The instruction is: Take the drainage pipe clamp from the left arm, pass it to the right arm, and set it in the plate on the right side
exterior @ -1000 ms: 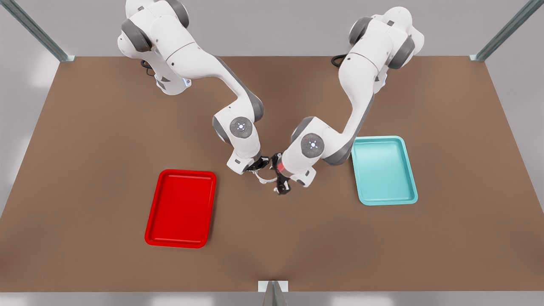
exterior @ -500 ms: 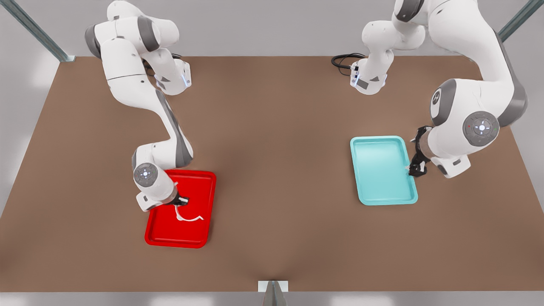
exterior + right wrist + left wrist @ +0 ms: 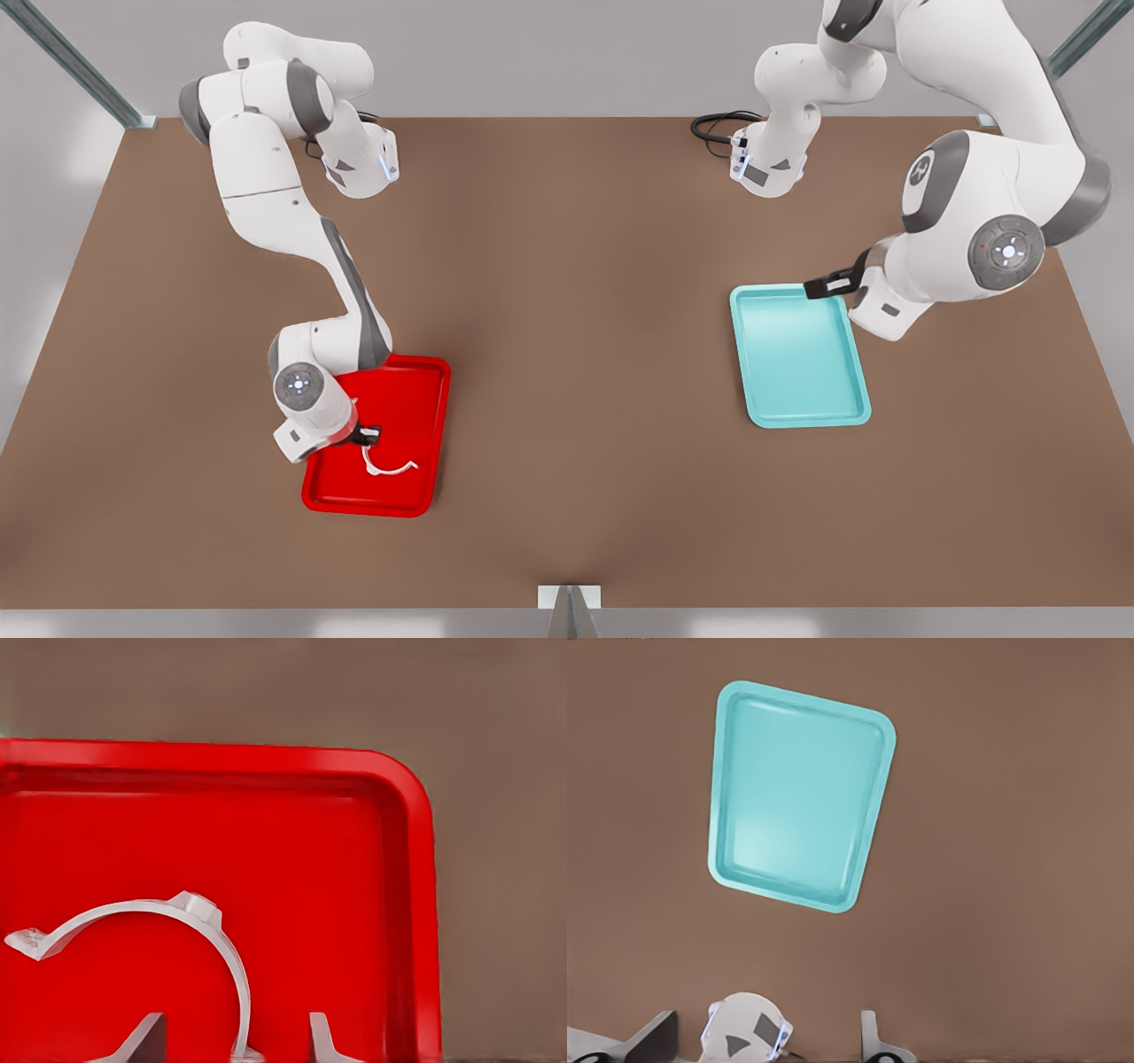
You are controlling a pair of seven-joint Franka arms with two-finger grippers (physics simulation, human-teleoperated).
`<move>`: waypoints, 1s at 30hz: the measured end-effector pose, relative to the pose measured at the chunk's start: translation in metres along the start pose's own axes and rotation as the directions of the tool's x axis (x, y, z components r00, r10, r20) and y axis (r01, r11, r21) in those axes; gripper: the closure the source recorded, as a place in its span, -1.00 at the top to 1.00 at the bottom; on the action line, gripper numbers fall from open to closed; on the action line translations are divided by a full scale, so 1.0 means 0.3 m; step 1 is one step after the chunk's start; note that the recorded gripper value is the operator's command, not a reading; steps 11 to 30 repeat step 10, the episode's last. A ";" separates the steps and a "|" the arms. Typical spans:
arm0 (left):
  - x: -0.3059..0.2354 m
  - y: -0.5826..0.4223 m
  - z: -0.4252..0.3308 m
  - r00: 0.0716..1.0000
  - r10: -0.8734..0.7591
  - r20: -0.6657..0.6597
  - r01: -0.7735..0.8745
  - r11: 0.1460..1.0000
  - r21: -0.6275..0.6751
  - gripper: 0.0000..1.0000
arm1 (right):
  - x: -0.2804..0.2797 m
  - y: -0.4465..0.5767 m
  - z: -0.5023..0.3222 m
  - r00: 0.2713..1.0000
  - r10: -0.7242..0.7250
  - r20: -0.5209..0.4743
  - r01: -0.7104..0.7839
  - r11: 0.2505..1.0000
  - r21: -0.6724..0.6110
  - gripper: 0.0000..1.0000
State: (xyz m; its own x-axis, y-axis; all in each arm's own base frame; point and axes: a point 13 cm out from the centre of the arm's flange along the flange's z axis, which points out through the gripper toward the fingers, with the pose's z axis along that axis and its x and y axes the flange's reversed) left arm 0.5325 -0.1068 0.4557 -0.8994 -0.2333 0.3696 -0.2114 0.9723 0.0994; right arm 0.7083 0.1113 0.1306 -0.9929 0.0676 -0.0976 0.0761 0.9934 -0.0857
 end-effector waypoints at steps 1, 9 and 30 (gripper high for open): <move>0.002 0.001 0.004 0.999 0.038 -0.006 -0.038 0.999 -0.001 1.00 | -0.040 -0.001 -0.164 1.000 0.009 0.029 -0.009 1.000 -0.009 1.00; 0.001 0.049 0.035 0.966 0.250 -0.059 -0.250 0.968 0.007 1.00 | 0.139 -0.388 -1.123 0.984 0.153 -0.091 -0.155 0.988 -0.015 1.00; 0.003 0.049 0.039 0.960 0.273 -0.065 -0.273 0.962 0.008 1.00 | 0.190 -0.409 -1.123 0.979 0.154 -0.131 -0.157 0.988 -0.011 1.00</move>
